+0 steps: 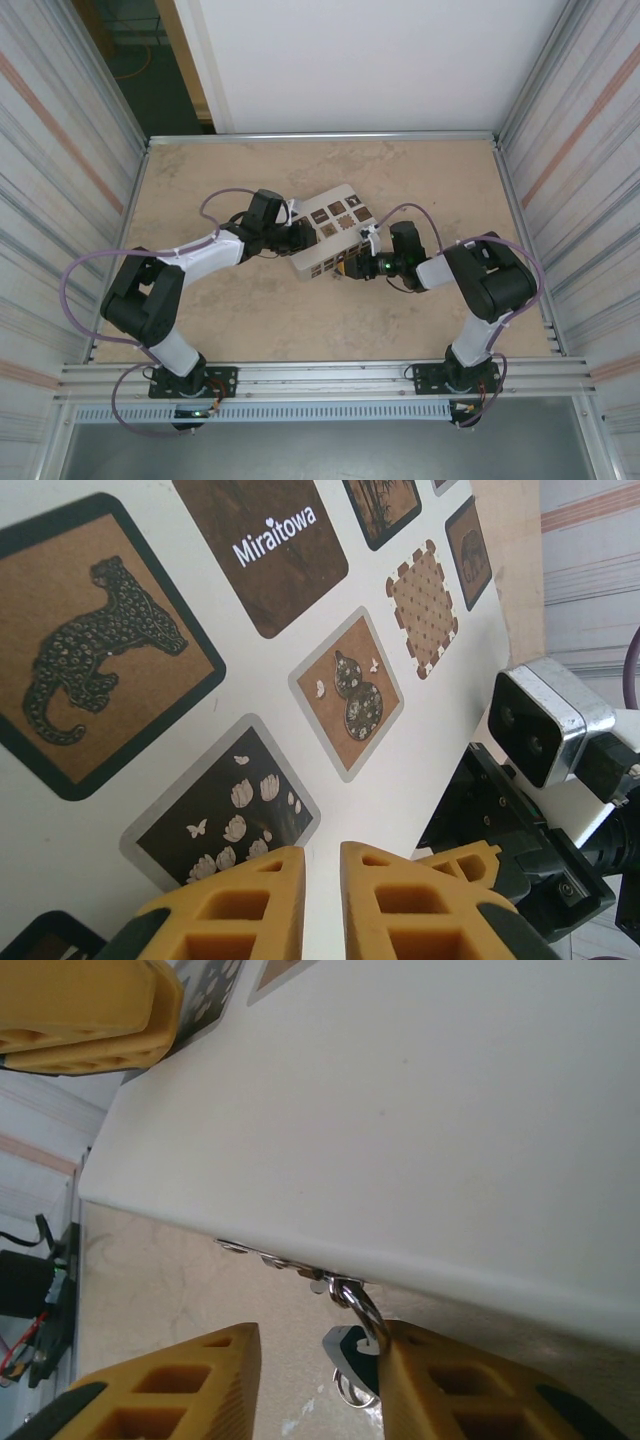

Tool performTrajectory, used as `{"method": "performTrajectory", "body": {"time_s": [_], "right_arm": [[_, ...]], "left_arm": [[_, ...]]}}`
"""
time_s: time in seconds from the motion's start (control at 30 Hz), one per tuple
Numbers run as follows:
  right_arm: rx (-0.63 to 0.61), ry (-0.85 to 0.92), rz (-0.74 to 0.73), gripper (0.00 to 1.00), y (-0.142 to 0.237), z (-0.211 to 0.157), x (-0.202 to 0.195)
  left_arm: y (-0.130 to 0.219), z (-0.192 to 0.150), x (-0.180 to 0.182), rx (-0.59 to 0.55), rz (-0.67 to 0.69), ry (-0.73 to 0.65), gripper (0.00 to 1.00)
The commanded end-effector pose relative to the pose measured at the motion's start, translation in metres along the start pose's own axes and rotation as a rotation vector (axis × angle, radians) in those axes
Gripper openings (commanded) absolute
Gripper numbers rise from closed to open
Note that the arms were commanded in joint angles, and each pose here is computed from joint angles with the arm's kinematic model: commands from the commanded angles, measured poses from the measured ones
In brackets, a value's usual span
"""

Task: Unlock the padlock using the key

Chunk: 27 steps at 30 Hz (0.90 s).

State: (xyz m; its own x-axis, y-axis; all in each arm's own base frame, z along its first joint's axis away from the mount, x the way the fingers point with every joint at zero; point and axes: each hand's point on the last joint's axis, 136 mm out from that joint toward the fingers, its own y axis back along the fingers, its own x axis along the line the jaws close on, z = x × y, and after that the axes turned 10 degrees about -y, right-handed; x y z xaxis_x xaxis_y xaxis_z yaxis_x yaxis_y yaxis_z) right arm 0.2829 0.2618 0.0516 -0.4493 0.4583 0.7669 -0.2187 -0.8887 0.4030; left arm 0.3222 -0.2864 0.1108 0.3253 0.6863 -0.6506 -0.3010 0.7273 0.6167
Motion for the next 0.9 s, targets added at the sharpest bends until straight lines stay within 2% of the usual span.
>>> {"method": "performTrajectory", "body": {"time_s": [0.0, 0.2, 0.53, 0.87], "right_arm": [[-0.006, 0.035, 0.011, 0.3, 0.001, 0.008, 0.008], [-0.012, 0.025, 0.011, 0.22, 0.001, 0.011, 0.008], [-0.053, -0.027, 0.01, 0.0, 0.003, 0.017, 0.001], [-0.113, -0.07, 0.014, 0.0, 0.008, 0.025, 0.0]], "left_arm": [[-0.006, -0.032, 0.019, 0.1, 0.052, 0.032, 0.15], [-0.005, -0.033, 0.02, 0.103, 0.056, 0.032, 0.15], [-0.003, -0.04, 0.024, 0.113, 0.07, 0.039, 0.15], [-0.001, -0.055, 0.03, 0.132, 0.085, 0.058, 0.15]]}}
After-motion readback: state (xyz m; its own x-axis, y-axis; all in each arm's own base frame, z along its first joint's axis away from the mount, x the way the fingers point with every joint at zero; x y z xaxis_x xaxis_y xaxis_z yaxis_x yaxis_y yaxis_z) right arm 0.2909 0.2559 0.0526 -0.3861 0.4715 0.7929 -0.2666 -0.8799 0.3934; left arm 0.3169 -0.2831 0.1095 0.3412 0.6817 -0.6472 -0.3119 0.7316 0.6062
